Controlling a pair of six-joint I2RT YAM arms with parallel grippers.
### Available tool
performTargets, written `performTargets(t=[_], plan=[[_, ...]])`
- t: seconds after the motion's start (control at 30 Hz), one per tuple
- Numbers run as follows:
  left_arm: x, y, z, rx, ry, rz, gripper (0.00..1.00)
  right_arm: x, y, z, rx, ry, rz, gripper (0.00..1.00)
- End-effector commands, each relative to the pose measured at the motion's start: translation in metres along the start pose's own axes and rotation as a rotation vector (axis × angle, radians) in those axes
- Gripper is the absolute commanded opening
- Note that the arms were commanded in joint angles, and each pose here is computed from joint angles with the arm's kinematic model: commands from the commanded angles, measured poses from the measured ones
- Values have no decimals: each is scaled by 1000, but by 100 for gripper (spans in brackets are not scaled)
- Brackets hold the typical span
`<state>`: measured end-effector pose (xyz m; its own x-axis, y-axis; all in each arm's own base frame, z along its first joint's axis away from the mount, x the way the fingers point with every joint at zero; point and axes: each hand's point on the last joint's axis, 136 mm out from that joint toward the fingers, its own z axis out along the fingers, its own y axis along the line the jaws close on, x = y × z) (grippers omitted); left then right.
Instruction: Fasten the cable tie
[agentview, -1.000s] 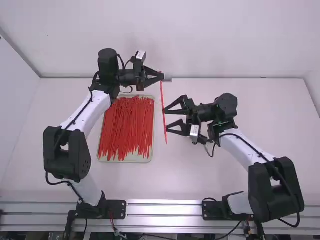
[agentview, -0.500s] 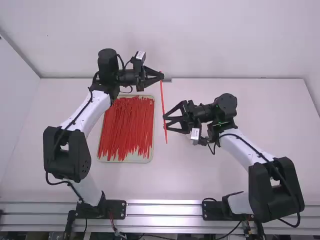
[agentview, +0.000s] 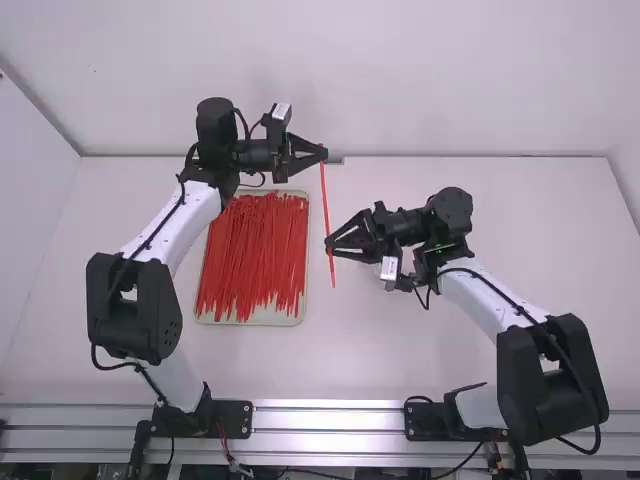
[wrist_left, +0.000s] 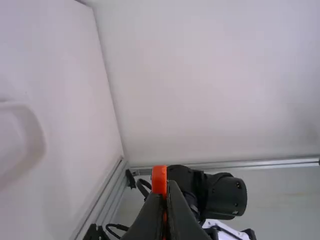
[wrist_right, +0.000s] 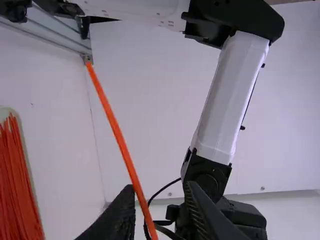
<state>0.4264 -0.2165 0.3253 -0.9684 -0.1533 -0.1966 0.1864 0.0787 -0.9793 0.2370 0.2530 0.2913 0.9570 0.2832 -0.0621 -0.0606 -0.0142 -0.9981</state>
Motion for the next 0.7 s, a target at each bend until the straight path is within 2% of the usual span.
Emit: performTargets(t=[0.0,0.1,0.2,0.23,0.67], plan=[[-1,-7,0,8,5,33,2,-3,4,0,-5,-14,19,24],[-1,-7,0,8,5,34,2,-3,4,0,-5,-14,19,21],[-1,-7,0,8,5,34,2,-3,4,0,-5,-14,19,3],[-1,-7,0,8,5,34,2,-3,4,0,-5,-14,19,0],[-6,-6,0,0,-21,69,2,-2,4,-2,-5,-7,66,0]])
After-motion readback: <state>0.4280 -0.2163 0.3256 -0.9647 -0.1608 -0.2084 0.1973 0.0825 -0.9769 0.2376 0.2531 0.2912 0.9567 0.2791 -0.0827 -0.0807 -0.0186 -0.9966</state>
